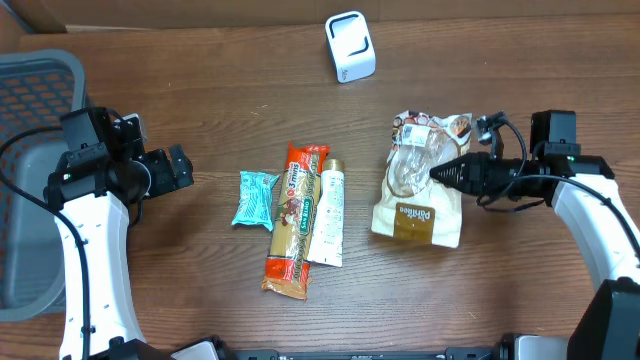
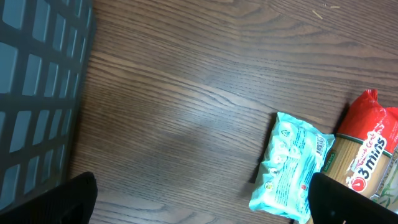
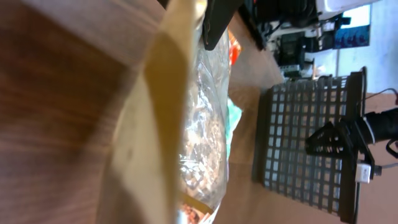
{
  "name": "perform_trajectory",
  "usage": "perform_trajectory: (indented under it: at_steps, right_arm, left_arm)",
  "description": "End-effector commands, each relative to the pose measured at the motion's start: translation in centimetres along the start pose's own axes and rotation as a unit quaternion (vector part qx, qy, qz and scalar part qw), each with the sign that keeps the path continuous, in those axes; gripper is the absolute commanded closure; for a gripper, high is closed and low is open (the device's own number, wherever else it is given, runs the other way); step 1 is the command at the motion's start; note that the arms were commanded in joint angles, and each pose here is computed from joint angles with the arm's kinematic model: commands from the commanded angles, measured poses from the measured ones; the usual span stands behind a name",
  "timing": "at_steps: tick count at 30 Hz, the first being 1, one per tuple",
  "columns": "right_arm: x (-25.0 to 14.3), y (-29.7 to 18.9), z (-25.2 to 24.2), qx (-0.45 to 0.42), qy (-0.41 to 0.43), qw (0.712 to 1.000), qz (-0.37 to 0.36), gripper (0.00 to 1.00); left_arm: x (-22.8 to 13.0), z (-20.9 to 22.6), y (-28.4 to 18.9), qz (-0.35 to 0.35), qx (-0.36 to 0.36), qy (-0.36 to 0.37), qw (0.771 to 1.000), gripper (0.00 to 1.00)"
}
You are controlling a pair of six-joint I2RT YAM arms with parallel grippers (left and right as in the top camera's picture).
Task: Scan the item barcode
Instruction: 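Regrasp the pastry bag's top edge with the right gripper and lift, then hold the pastry bag up in front of the white scanner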
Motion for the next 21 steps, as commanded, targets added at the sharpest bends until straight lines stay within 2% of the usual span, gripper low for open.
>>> perform_trajectory:
  at_steps: [1, 9, 15, 18, 21]
  right_arm:
    - [1.0, -0.9, 2.2, 0.016, -0.04, 0.999, -0.004, 0.96]
    - [1.3, -1.3, 7.9, 0.051, -0.146, 0.986, 0.062, 0.96]
    - [2.9, -1.6, 10.3, 0.032, -0.184, 0.98, 0.073, 0.96]
    - [4.5, -1.6, 9.3, -0.033, -0.156, 0.985, 0.062, 0.96]
    - [6.6, -1.3, 7.4, -0.153, -0.128, 0.979, 0.036, 0.96]
  left_arm:
    - [0.2, -0.2, -0.1, -0.004, -0.005, 0.01, 1.0, 0.01]
    - [0.2, -0.2, -0.1, -0.003, -0.005, 0.01, 1.0, 0.01]
    - [0.2, -0.2, -0.1, -0.003, -0.005, 0.01, 1.0, 0.01]
    - [0.2, -0.2, -0.1, -0.003, -0.005, 0.01, 1.0, 0.01]
    - [0.2, -0.2, -0.1, -0.003, -0.005, 0.01, 1.0, 0.0]
Point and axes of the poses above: each gripper's point midway between its finger pads, its own y axis out along the fingers, its own z axis along the line the jaws close on, x = y × z, the point moved 5 cm from there along -y, back along the fingers, and after that the axes turned 13 degrees about -y, right-handed, at the moved point
